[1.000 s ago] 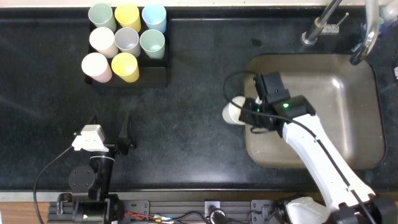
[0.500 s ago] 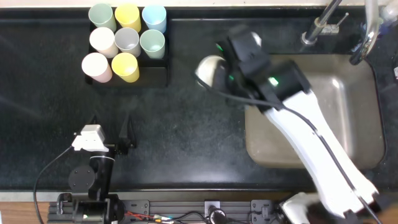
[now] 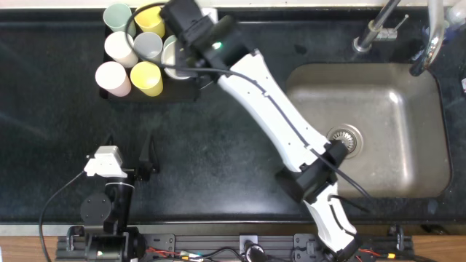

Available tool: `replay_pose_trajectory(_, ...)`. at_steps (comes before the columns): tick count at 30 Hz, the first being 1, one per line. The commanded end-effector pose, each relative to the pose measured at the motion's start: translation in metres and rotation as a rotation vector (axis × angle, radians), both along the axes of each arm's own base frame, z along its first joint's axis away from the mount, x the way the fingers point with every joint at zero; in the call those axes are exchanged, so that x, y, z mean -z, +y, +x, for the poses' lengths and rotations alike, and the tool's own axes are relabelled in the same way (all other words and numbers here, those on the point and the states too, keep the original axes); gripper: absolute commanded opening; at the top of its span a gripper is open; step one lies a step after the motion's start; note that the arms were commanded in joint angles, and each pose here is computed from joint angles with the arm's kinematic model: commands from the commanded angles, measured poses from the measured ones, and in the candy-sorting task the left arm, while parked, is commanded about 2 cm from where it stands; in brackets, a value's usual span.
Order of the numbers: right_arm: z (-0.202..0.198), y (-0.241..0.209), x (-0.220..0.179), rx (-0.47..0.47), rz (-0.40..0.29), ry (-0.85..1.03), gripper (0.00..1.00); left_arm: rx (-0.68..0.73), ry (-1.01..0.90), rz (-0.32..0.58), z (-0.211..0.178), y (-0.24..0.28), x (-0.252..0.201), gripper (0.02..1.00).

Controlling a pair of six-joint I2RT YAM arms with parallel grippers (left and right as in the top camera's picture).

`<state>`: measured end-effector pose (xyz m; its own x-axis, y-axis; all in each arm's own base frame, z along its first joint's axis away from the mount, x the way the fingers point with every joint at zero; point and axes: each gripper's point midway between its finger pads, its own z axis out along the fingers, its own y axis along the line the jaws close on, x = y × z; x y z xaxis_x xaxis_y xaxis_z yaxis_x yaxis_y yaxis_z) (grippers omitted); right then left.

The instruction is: Store Cups

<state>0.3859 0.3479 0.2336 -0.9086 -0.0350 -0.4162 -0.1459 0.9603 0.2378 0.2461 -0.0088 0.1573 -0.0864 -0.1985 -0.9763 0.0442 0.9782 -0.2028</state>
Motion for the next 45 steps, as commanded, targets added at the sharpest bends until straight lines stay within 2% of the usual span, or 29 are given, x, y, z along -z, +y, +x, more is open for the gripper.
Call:
replay_pose_trajectory(1,-0.001,0.021,0.008,-0.042,0.016,-0.003,0.045,-0.006,-0.005,0.019,0.0,0.002,-0.001,1.0)
replay_pose_trajectory(7,0.006,0.018,0.023,-0.028,-0.005,0.013,0.045,-0.006,-0.005,0.019,0.0,0.002,-0.001,1.0)
replay_pose_trajectory(12,0.018,0.0,0.025,0.049,-0.049,-0.01,0.045,-0.006,-0.005,0.019,0.0,0.002,-0.001,1.0)
replay_pose_trajectory(16,0.021,-0.004,0.03,0.066,-0.061,-0.004,0.047,-0.006,-0.005,0.019,0.0,0.002,-0.001,0.998)
replay_pose_trajectory(24,0.023,-0.001,0.058,0.066,-0.087,0.026,0.042,-0.006,-0.005,0.019,0.0,0.002,-0.001,1.0)
replay_pose_trajectory(37,0.029,0.007,0.083,0.06,-0.09,0.039,0.047,-0.006,-0.005,0.019,0.0,0.002,-0.001,1.0)
replay_pose_trajectory(45,0.022,0.014,0.113,0.038,-0.133,0.084,0.045,-0.006,-0.005,0.019,0.0,0.002,-0.001,1.0)
